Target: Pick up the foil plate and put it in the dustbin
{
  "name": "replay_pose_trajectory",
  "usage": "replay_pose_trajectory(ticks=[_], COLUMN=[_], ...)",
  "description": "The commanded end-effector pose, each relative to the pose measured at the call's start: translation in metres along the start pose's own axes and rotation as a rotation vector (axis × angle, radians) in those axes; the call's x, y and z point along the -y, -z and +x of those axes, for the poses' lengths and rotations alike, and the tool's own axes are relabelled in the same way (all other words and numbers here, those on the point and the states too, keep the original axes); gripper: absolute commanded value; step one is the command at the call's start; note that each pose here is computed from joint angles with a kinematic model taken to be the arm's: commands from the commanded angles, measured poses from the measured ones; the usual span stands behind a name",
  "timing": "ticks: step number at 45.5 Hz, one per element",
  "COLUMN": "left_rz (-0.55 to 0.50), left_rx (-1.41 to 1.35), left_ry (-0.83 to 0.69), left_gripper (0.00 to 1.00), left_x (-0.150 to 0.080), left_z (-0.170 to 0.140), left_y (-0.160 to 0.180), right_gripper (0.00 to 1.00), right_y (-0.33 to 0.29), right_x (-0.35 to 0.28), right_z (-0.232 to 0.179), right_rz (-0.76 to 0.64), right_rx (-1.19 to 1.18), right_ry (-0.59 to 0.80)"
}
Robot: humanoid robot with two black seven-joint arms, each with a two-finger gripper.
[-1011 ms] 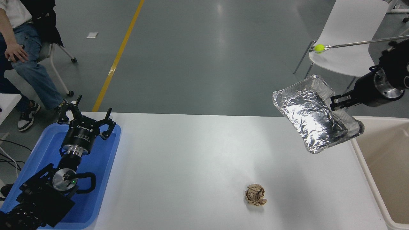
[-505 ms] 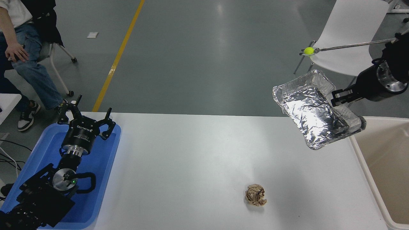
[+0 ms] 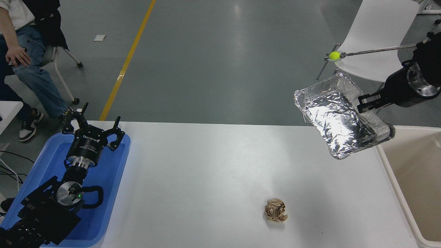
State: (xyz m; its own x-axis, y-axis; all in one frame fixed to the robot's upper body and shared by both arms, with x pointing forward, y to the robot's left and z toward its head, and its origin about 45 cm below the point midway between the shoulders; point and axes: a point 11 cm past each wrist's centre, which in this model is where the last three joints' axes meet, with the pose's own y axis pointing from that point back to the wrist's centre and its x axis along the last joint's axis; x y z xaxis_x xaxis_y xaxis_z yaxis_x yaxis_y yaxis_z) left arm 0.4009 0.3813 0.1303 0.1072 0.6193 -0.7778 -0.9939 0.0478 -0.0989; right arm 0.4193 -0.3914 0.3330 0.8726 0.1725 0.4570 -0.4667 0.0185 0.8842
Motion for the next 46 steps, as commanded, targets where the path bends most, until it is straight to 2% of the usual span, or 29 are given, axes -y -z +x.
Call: replay_pose_trajectory(ticks=[1,7,14,23,27,46], left_rz=[0.0,0.0,0.0,0.0,-0.002,-0.002], left_rx=[0.0,0.0,0.0,0.0,0.0,0.0], left_ry=[-0.001,0.001,-0.001,-0.001,-0.001,-0.001], left_gripper=[1.0,1.0,1.0,1.0,1.0,1.0], left_x=[0.0,0.0,0.0,0.0,0.0,0.0], left_z=[0.0,0.0,0.0,0.0,0.0,0.0], left_y=[0.0,0.0,0.0,0.0,0.0,0.0], right_gripper=[0.0,0.0,0.0,0.0,0.0,0.0], right_y=[-0.075,-0.124,-0.151,-0.198,-0.215,-0.222], right_x=[0.015,0.016,0.02,0.04,0.037,0.083], right_z=[-0.011,-0.035,-0.045,-0.107,-0.12,-0.199], right_rz=[-0.166,-0.266,-0.333,-0.433,-0.5,-0.605], right_rx=[0.099,0.172,0.208,0.338,0.34,0.452], right_ry=[-0.039,-0.044,-0.082,-0.104,-0.115,-0.197])
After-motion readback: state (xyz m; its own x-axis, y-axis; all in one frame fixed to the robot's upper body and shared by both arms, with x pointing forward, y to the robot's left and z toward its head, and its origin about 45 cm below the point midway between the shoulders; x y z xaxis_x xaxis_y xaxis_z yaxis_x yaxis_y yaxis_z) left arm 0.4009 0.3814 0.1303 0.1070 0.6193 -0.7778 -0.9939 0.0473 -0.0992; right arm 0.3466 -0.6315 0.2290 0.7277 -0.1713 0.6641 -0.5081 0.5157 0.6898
